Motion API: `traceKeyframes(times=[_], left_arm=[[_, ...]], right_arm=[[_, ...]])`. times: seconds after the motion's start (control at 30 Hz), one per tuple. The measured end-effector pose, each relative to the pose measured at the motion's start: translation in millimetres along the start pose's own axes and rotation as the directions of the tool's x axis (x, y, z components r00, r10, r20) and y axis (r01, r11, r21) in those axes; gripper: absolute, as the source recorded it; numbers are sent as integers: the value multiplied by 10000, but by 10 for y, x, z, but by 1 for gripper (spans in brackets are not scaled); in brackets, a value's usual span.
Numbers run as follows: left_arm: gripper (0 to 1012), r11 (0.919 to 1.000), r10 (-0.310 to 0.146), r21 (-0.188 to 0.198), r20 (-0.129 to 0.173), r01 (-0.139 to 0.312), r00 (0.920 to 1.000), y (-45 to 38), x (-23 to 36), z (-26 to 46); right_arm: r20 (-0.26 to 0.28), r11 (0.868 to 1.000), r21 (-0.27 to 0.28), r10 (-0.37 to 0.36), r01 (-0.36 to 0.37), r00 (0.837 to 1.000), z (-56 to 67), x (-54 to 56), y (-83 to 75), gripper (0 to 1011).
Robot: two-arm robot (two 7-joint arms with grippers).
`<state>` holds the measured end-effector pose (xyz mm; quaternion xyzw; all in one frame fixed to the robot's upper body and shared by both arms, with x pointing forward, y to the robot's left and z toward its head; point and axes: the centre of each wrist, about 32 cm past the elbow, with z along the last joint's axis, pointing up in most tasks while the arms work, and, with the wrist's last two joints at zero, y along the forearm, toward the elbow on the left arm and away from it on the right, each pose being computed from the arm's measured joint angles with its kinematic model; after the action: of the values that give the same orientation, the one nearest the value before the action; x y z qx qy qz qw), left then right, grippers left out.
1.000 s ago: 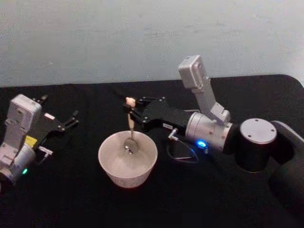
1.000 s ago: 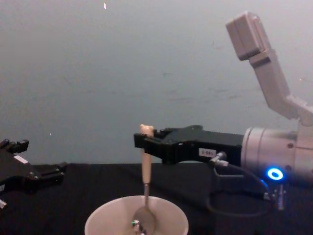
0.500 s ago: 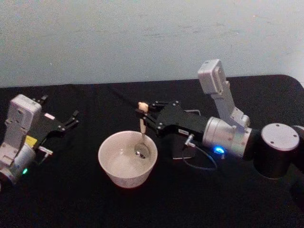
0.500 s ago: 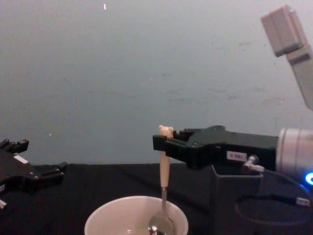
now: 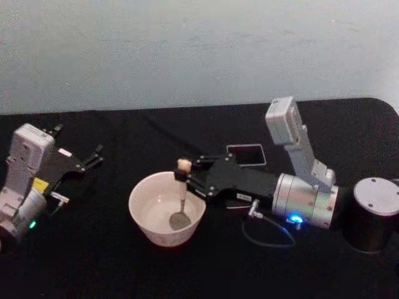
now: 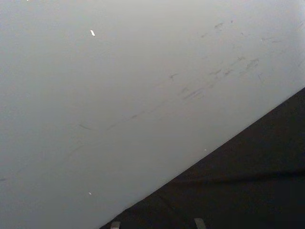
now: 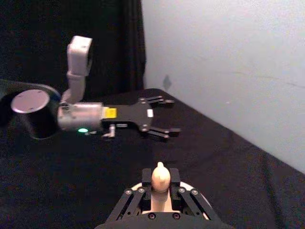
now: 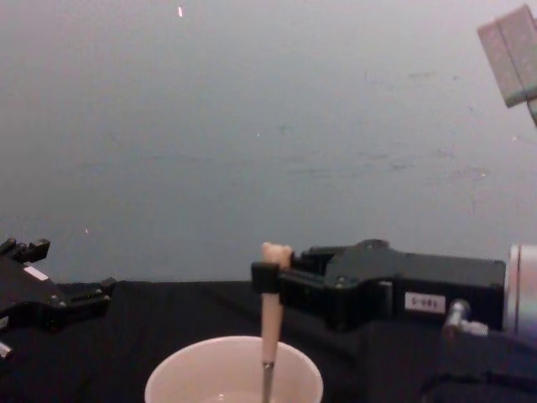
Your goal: Pick up the stirring spoon with one hand, stir inside the cup, then place it back in its original position.
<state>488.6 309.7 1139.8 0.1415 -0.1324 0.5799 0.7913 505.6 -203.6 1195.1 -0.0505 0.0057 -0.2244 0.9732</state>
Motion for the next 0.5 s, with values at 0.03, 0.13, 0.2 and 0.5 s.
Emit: traceKeyframes(times=[0.03, 0.13, 0.2, 0.5], left_arm=[[1001, 10000, 0, 0, 0, 0, 10000, 0, 0, 0], [1001, 10000, 0, 0, 0, 0, 10000, 0, 0, 0], [1001, 10000, -1, 0, 0, 1, 10000, 0, 0, 0], [1001, 10000, 0, 0, 0, 0, 10000, 0, 0, 0]], right_arm=[[0, 10000, -3, 63, -63, 10000, -1, -14, 3, 214], [10, 9994, 26, 332, -332, 9994, 0, -68, 32, 214], [31, 9991, 50, 418, -418, 9991, 4, -83, 50, 214], [137, 9976, 186, 658, -660, 9977, 35, -104, 194, 214]])
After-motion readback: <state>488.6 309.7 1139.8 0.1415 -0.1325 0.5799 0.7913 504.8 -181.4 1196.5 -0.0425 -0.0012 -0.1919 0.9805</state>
